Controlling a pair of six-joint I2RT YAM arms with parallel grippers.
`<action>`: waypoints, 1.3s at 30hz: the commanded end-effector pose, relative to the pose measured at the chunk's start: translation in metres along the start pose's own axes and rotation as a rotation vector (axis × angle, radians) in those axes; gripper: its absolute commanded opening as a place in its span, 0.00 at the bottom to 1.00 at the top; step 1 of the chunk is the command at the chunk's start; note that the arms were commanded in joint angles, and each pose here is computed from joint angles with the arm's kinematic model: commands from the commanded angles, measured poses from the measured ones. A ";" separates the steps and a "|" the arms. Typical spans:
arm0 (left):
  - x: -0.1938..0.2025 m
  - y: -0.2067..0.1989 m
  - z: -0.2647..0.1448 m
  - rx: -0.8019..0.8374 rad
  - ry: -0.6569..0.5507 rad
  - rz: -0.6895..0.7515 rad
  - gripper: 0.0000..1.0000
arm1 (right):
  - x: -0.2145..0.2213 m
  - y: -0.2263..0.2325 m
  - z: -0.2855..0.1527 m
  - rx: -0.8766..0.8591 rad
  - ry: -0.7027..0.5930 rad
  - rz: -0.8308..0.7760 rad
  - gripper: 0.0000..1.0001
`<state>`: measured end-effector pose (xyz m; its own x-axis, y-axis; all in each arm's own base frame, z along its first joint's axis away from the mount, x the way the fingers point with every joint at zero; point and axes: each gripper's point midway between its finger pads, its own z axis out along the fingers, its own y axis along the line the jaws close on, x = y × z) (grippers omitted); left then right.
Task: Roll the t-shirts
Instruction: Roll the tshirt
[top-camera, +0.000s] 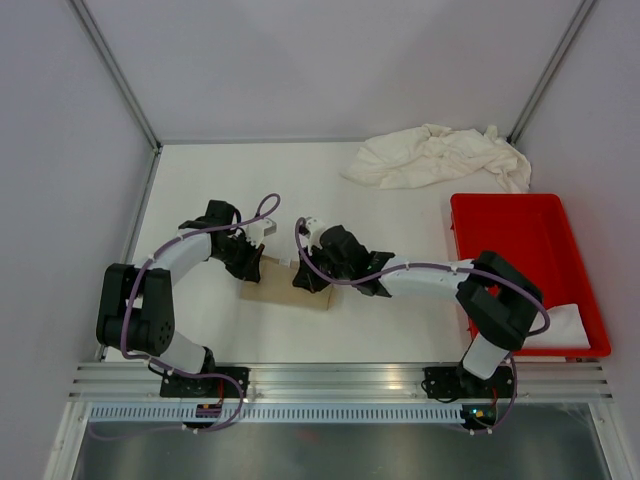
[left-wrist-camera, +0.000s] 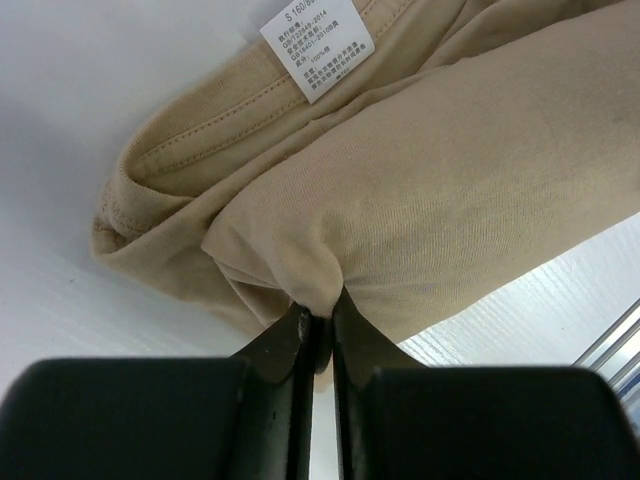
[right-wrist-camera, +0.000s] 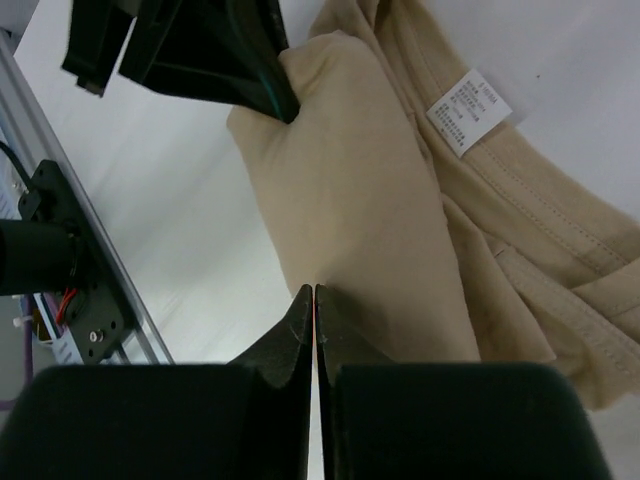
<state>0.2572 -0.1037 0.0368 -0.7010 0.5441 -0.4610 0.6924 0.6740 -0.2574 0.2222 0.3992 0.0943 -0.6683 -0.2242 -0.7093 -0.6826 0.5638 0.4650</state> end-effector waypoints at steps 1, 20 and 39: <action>-0.007 0.003 -0.007 -0.024 -0.009 -0.008 0.16 | -0.027 0.002 0.014 -0.039 -0.098 0.054 0.03; -0.082 -0.024 -0.090 -0.149 -0.189 0.198 0.95 | 0.020 -0.060 0.039 0.054 0.017 0.242 0.00; -0.015 -0.010 -0.002 -0.263 0.079 0.763 1.00 | 0.005 -0.056 0.036 -0.111 -0.013 0.325 0.07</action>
<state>0.2376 -0.1152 0.0494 -0.1807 0.9025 -0.3909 0.9409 0.2745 0.1986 0.2694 0.3938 0.0442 -0.8652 -0.0168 -0.5012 -0.4315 0.5344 0.7268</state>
